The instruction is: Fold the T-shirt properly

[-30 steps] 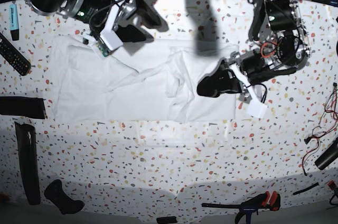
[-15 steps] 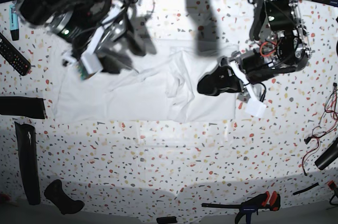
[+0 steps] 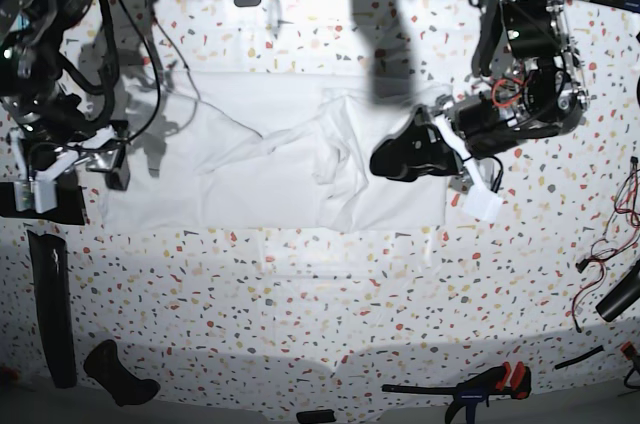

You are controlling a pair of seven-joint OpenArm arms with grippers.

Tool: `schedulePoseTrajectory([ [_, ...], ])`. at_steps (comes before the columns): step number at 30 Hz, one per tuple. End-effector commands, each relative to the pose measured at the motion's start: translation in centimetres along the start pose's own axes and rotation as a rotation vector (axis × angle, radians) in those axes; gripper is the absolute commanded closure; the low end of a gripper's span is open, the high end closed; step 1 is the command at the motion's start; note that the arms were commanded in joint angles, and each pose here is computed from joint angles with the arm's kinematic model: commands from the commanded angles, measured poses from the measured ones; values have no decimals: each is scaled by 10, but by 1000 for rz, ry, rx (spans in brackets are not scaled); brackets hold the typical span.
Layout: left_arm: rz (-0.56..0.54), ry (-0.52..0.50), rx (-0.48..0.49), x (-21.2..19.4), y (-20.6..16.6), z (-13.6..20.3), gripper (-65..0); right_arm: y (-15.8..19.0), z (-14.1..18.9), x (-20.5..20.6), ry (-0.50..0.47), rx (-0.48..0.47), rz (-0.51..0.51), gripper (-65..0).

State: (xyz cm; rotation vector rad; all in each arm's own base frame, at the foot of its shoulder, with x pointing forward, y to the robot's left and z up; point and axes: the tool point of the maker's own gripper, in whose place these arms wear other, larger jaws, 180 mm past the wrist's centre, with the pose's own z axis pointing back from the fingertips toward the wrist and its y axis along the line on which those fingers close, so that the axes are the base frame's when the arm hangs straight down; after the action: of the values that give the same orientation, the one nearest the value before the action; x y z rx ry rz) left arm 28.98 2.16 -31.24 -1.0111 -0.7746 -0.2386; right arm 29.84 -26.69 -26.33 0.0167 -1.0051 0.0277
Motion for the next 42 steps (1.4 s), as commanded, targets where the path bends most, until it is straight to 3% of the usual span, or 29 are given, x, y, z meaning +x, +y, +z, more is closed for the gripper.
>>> schedulePoseTrajectory([
  [1,-30,-49,-25,16,-7,1,-190,-6,-5,7,-17,20,-16,-460],
  [4,-30,-49,-25,17,-7,1,-192,-20,-28,-21,120,84,-115,-460],
  [6,-30,-49,-24,16,-7,1,-192,-23,-39,-33,175,140,-121,-460],
  [9,-31,-47,-22,16,-7,1,-192,-27,-49,-39,189,186,-119,-460],
  [16,-31,-47,-22,16,-7,1,-195,-48,-52,-51,281,168,-87,-460],
  [18,-31,-46,-22,16,-7,1,-219,-53,-50,-47,291,159,-51,-460],
  [24,-30,-35,-22,14,-7,1,-252,-71,-55,-16,182,130,-38,-460],
  [32,-24,16,-21,2,-6,1,-252,-83,-82,-59,300,154,-236,-460],
  [42,-15,36,-18,-5,-6,2,-252,-68,-82,-70,331,225,-302,-460],
])
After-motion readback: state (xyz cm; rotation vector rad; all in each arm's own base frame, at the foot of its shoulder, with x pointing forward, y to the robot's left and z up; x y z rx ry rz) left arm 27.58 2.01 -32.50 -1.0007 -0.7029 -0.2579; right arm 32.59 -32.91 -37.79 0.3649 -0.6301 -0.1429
